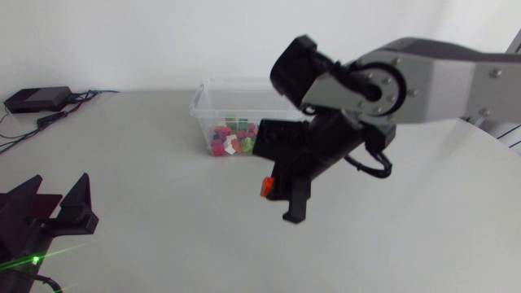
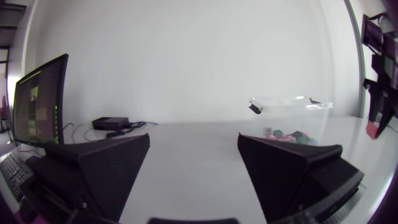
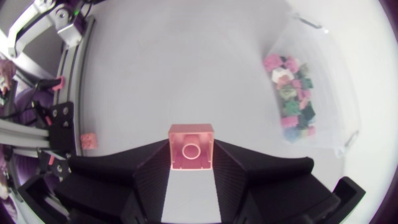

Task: Place the duplo bricks in the container

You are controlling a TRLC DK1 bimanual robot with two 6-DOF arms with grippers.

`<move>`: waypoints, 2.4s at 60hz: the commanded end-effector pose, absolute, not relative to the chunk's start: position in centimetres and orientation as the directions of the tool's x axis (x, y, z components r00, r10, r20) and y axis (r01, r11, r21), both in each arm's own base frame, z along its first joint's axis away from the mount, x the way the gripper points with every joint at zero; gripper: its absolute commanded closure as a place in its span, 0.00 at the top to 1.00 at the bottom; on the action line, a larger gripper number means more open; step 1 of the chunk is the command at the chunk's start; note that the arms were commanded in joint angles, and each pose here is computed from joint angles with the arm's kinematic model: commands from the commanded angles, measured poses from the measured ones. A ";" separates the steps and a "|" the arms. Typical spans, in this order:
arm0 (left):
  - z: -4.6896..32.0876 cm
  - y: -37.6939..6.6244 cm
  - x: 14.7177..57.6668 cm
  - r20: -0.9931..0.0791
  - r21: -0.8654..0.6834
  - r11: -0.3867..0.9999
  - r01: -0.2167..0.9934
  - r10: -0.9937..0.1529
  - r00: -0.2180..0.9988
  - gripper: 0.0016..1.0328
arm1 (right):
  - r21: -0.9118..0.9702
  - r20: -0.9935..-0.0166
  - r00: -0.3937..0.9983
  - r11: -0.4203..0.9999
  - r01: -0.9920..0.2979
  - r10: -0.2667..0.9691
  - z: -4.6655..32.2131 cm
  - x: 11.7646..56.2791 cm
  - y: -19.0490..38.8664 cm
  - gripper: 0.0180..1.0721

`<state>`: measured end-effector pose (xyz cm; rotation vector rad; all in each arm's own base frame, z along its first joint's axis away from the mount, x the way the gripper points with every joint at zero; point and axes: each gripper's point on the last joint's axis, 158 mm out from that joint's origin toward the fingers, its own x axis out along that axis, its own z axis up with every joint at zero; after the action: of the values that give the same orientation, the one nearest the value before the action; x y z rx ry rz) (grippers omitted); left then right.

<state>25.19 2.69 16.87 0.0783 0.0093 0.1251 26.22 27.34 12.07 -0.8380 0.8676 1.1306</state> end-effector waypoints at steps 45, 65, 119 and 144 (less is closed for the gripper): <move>15.7 3.7 25.1 -0.030 0.073 0.984 -0.165 0.168 0.985 0.96 | -0.118 -0.439 0.756 0.803 -0.584 0.485 24.3 48.9 26.2 0.20; 15.7 3.7 25.1 -0.030 0.073 0.984 -0.165 0.168 0.985 0.96 | -0.100 -0.393 0.780 0.820 -0.564 0.488 22.3 53.8 28.7 0.20; 15.7 3.7 25.1 -0.030 0.074 0.983 -0.165 0.168 0.985 0.96 | -0.224 -0.254 0.954 0.950 -0.216 0.157 26.3 51.6 15.3 0.96; 15.7 3.7 25.1 -0.030 0.074 0.983 -0.165 0.168 0.985 0.96 | -0.247 -0.189 0.982 0.968 -0.044 -0.004 28.1 44.4 4.5 0.96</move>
<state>25.09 3.45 16.41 0.0782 0.0284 0.1545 45.75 5.97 27.22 -0.2350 0.2191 0.0393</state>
